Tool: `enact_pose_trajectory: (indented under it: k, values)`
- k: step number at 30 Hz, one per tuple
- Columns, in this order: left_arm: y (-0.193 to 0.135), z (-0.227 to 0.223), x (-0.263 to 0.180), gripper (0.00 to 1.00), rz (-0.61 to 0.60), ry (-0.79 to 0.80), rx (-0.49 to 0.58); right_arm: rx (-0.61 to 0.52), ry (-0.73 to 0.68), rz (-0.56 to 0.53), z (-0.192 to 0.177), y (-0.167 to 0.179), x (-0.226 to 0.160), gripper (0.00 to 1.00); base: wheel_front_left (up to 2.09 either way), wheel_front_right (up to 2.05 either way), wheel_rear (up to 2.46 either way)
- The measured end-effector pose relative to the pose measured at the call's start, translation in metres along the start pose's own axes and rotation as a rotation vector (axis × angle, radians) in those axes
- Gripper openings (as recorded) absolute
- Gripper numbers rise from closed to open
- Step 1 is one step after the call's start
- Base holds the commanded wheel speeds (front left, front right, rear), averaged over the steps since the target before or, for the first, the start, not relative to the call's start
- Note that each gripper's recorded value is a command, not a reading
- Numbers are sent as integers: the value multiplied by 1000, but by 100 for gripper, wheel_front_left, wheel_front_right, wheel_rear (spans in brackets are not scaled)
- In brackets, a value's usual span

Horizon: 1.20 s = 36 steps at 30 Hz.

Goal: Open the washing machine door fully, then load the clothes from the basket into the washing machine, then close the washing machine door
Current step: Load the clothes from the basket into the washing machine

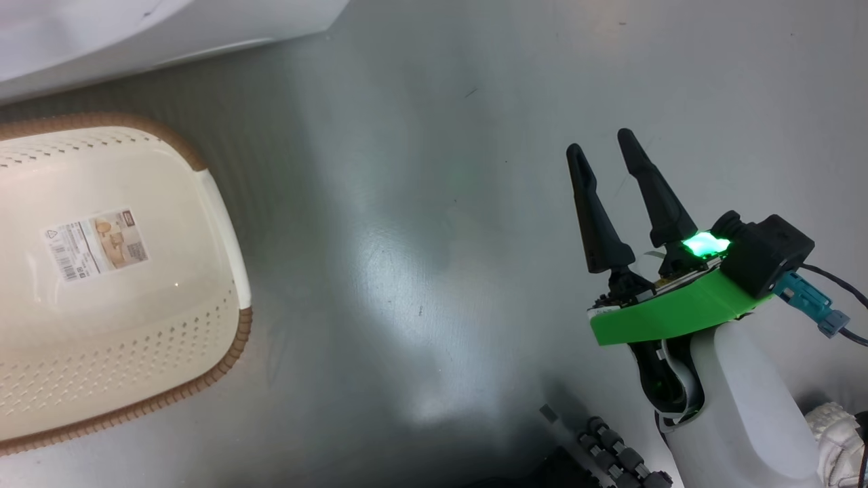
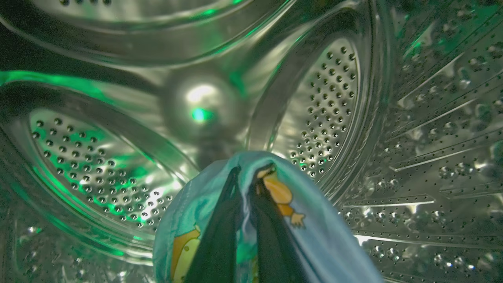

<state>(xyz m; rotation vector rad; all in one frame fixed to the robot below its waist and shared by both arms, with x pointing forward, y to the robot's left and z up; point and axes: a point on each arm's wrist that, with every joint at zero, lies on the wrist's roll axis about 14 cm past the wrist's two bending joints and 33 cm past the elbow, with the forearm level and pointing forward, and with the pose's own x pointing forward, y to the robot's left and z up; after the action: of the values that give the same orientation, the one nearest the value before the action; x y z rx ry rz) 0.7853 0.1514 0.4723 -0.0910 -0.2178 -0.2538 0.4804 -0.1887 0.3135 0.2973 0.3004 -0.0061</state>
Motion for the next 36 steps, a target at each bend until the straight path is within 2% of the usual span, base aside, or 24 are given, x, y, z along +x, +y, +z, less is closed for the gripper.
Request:
enact_pose_trajectory:
  k: [4, 5, 6, 7, 12, 20, 36]
  values:
    - [10, -36, -8, 0, 47, 162, -45, 4, -2, 0, 1, 0, 0, 100, 0, 0, 0]
    - [10, -36, -8, 14, 47, 162, -45, 4, -2, 0, 1, 0, 0, 100, 0, 0, 0]
    - [13, -51, -13, 46, 66, 236, -74, 5, -3, 1, 2, 1, 0, 100, 0, 0, 0]
    - [13, -51, -13, 100, 66, 236, -74, 5, -3, 1, 2, 1, 0, 100, 0, 0, 0]
    - [20, -59, -19, 100, 96, 286, -94, 9, -5, 4, 2, 2, 1, 100, 0, 0, 0]
    - [15, -44, -20, 100, 124, 243, -112, 13, -25, 19, 8, 9, 4, 100, 0, 0, 0]
    - [-2, -21, -60, 100, 125, 179, -118, 2, -70, 62, 26, 27, 5, 100, 0, 0, 0]
